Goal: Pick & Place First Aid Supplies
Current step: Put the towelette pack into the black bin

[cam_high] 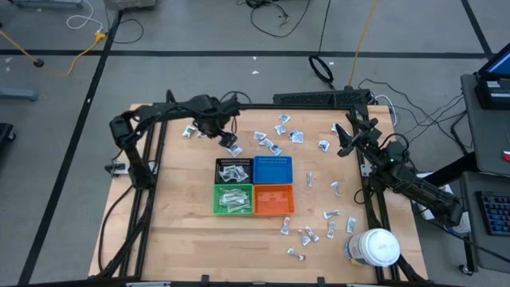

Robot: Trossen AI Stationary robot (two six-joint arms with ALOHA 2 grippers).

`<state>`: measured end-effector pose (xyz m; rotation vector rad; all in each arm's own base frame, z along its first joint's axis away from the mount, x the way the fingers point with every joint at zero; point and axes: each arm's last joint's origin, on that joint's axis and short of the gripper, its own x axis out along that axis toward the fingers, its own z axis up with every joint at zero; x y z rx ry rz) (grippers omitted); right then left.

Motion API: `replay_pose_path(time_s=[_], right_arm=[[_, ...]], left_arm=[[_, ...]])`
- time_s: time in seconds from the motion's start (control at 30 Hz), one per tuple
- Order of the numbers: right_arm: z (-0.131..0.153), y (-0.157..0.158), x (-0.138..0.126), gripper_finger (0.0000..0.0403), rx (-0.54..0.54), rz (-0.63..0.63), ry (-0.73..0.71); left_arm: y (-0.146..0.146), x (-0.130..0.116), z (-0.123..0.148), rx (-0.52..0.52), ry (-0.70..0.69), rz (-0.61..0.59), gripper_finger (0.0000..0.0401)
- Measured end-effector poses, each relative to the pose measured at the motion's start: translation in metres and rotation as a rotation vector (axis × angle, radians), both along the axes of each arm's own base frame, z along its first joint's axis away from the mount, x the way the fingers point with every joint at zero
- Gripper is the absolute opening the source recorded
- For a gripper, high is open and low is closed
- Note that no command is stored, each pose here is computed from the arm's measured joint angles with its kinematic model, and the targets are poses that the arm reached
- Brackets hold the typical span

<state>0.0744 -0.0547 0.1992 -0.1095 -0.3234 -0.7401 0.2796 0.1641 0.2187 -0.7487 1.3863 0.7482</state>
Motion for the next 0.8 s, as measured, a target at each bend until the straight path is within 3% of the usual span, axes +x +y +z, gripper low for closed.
replay_pose_path(time_s=[0.37,0.53,0.8], right_arm=[[0.0,0.0,0.0,0.0263,-0.001,0.0,-0.001],[0.0,0.0,0.0,0.0263,-0.001,0.0,-0.001],[0.0,0.0,0.0,0.0263,0.0,0.0,0.0]], left_arm=[[0.057,-0.058,-0.013,-0.022,0.059,0.063,0.0324],[0.074,-0.082,-0.018,-0.038,0.071,0.147,0.0324],[0.084,-0.096,-0.02,-0.046,0.076,0.159,0.0324]])
